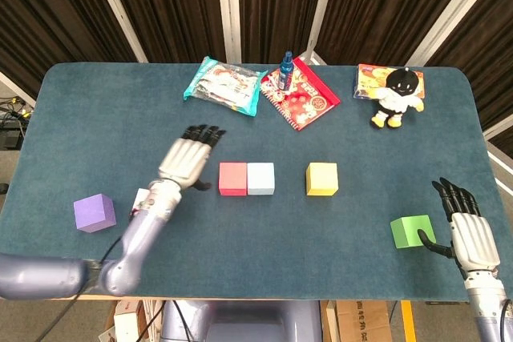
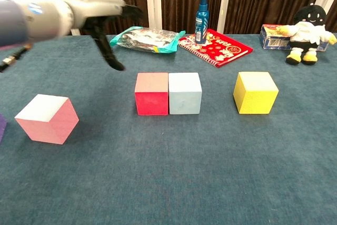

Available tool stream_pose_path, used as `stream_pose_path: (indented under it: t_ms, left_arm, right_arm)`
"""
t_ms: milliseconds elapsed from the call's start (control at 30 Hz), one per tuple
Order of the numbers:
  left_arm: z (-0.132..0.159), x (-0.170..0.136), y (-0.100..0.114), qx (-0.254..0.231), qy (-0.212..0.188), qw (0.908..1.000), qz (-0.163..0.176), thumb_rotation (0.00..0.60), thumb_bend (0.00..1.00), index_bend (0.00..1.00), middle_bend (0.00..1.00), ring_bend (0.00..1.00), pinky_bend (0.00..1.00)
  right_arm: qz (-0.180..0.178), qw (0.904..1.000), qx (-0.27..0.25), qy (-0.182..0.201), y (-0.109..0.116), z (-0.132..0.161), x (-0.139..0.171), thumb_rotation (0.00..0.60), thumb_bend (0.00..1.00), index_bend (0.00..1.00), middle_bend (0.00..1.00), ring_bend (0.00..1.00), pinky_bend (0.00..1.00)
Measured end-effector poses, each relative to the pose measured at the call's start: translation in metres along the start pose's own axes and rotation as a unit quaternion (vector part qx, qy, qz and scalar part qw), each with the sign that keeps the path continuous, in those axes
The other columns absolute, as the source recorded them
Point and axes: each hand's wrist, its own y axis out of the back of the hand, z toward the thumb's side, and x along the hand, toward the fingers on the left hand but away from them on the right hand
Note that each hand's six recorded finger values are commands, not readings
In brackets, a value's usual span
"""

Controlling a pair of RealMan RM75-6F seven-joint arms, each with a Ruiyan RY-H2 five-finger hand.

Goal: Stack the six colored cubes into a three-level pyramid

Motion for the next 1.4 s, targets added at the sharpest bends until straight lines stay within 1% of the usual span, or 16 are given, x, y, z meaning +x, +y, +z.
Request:
stream_pose_path:
  t_ms: [133,267,367,467,533,633,700,800,900,1067,1233,1400]
  left_arm:
    - [-0.04,-0.025,0.009,0.015,0.027,0.9992,0.026,0.6,0.12,0.0,0.03,0.0,0.05]
    - [-0.085,-0.063,0.008,0.02,0.059,0.9973,0.039,0.6,0.12,0.0,0.04,0.0,0.05]
    - [-0.108,-0.094,0.008,0.019,0.08,0.9956,0.046,0.6,0.12,0.0,0.04,0.0,0.05]
    - [-0.122,-0.121,0.009,0.01,0.096,0.9936,0.058,0.6,0.12,0.0,0.04,0.0,0.05]
    - [-0.128,-0.134,0.01,0.008,0.102,0.9927,0.065,0.6,0.12,0.0,0.04,0.0,0.05]
    - [-0.136,-0.152,0.017,-0.001,0.11,0.9904,0.085,0.6,0.12,0.0,0.03,0.0,0.05]
    - [-0.142,-0.162,0.023,-0.009,0.116,0.9882,0.1,0.6,0.12,0.0,0.03,0.0,0.05]
    - [-0.146,-0.167,0.025,-0.015,0.12,0.9872,0.104,0.6,0.12,0.0,0.03,0.0,0.05]
    - [-0.15,-0.168,0.027,-0.021,0.124,0.9865,0.105,0.6,0.12,0.0,0.03,0.0,0.05]
    - [-0.153,-0.168,0.03,-0.023,0.127,0.9856,0.11,0.6,0.12,0.0,0.03,0.0,0.05]
    - [-0.153,-0.168,0.029,-0.023,0.127,0.9857,0.108,0.6,0.12,0.0,0.03,0.0,0.05]
    - [-0.153,-0.167,0.028,-0.026,0.128,0.9858,0.106,0.6,0.12,0.0,0.03,0.0,0.05]
  right_arm:
    - [-0.002,1.0,0.003,0.001,0.0,0.001,0.0,0.6,0.33,0.0,0.0,0.0,0.0]
    - [-0.006,1.0,0.004,0.006,0.002,0.006,-0.002,0.6,0.33,0.0,0.0,0.0,0.0]
    - [-0.005,0.9998,0.012,0.017,0.003,0.013,-0.007,0.6,0.33,0.0,0.0,0.0,0.0]
    - [0.004,0.9992,0.014,0.037,0.002,0.027,-0.014,0.6,0.33,0.0,0.0,0.0,0.0]
    - [0.013,0.9985,0.015,0.051,-0.001,0.037,-0.019,0.6,0.33,0.0,0.0,0.0,0.0]
    - [0.037,0.996,0.025,0.077,-0.007,0.056,-0.031,0.6,0.33,0.0,0.0,0.0,0.0]
    - [0.061,0.9925,0.037,0.099,-0.014,0.073,-0.042,0.6,0.33,0.0,0.0,0.0,0.0]
    - [0.099,0.9857,0.054,0.125,-0.024,0.101,-0.063,0.6,0.33,0.0,0.0,0.0,0.0]
    - [0.115,0.9823,0.062,0.134,-0.029,0.119,-0.079,0.6,0.33,0.0,0.0,0.0,0.0]
    - [0.133,0.9802,0.061,0.133,-0.037,0.14,-0.102,0.6,0.33,0.0,0.01,0.01,0.0]
    - [0.151,0.9789,0.058,0.125,-0.045,0.146,-0.115,0.6,0.33,0.0,0.04,0.03,0.0]
    - [0.176,0.9763,0.058,0.112,-0.057,0.145,-0.123,0.6,0.33,0.0,0.04,0.04,0.0]
